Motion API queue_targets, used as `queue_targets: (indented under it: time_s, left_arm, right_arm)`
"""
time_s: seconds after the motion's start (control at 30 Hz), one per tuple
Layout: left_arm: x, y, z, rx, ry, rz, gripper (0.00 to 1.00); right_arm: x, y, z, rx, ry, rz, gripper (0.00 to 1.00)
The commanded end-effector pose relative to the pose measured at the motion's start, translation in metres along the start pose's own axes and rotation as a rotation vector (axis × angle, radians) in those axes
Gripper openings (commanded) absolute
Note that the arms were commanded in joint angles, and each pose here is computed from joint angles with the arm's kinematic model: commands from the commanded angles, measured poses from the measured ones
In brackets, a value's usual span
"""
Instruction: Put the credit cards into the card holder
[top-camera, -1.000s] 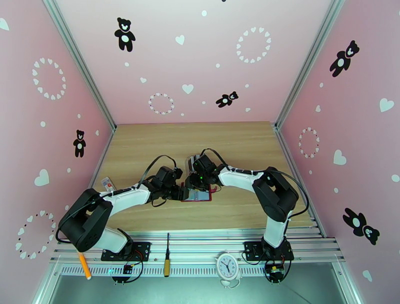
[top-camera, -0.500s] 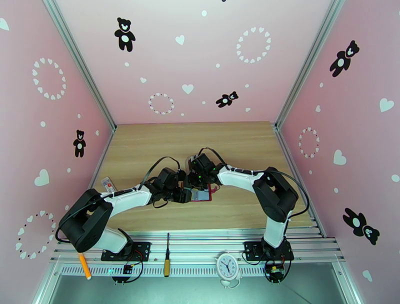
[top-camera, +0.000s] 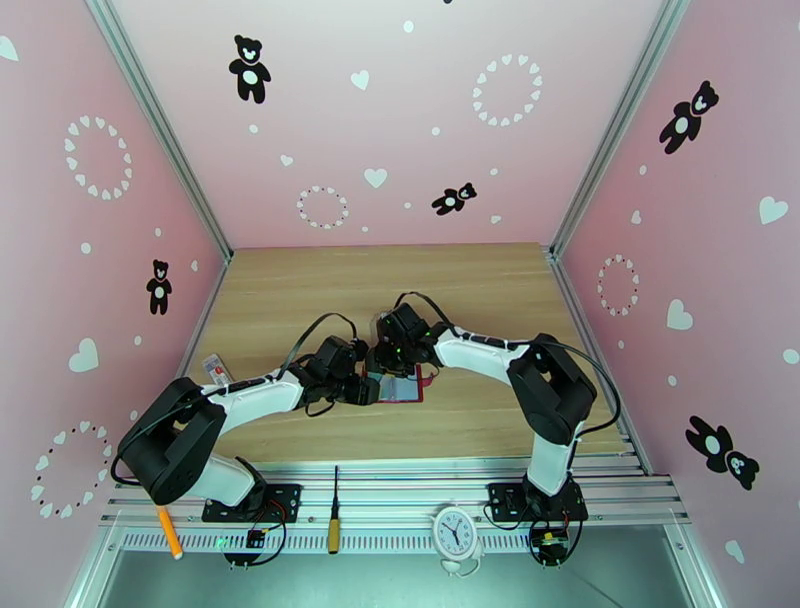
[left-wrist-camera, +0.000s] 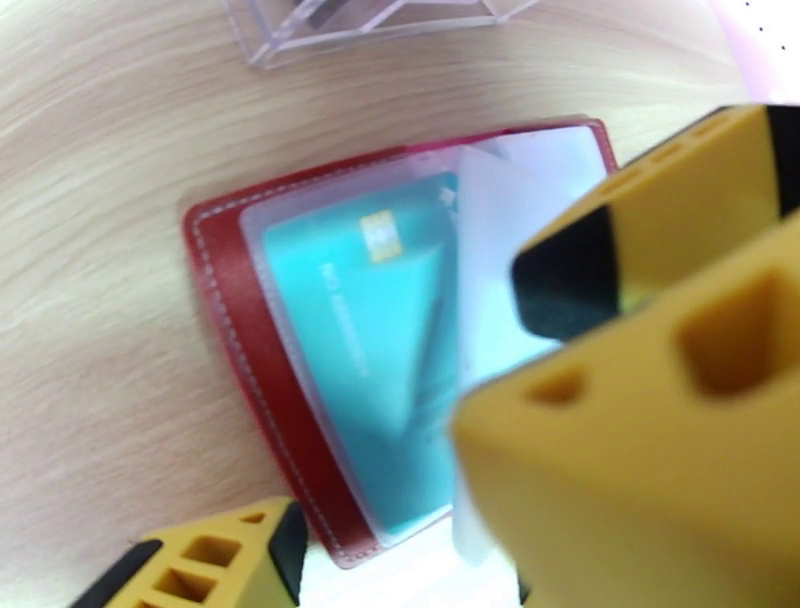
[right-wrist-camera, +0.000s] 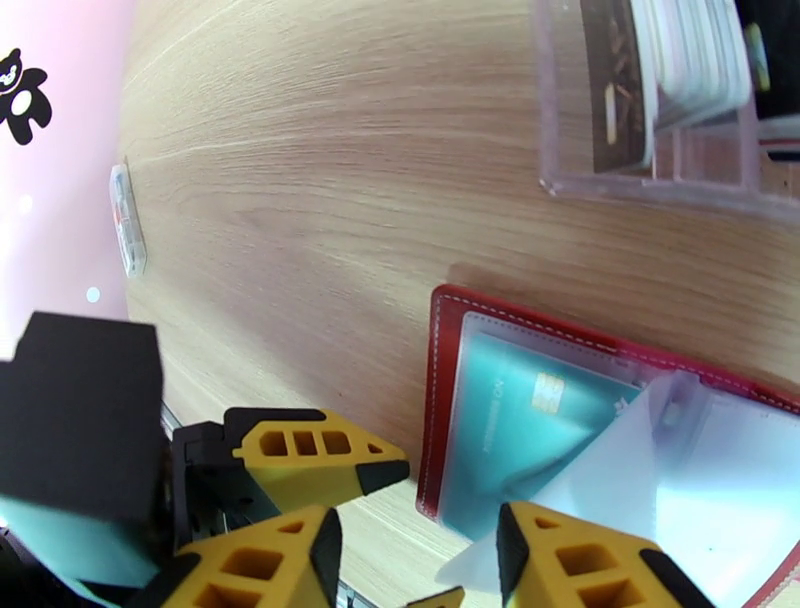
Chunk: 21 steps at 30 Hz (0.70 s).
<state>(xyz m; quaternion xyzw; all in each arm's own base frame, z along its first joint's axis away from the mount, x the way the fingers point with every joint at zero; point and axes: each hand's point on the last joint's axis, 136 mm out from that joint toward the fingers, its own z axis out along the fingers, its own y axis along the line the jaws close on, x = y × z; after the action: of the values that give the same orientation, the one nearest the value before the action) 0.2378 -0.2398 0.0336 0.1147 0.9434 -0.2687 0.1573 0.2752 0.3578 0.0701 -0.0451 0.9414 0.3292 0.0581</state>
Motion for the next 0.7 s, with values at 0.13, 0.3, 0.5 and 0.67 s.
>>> queue_targets:
  time_s: [0.13, 0.3, 0.5, 0.67]
  left_arm:
    - [-0.007, 0.004, -0.006, -0.048, -0.033, 0.022, 0.6]
    - [-0.01, 0.006, -0.008, -0.065, -0.05, 0.021, 0.6]
    - [-0.014, 0.018, -0.012, -0.122, -0.075, -0.002, 0.58]
    - [-0.014, 0.035, -0.014, -0.164, -0.079, -0.047, 0.58]
  right_arm:
    - [-0.014, 0.006, -0.04, 0.017, -0.07, -0.042, 0.48]
    - [-0.015, 0.001, -0.052, 0.035, -0.088, -0.048, 0.48]
    - [-0.012, -0.003, -0.049, 0.03, -0.078, -0.046, 0.48]
    - [-0.008, -0.005, -0.042, 0.019, -0.063, -0.044, 0.48]
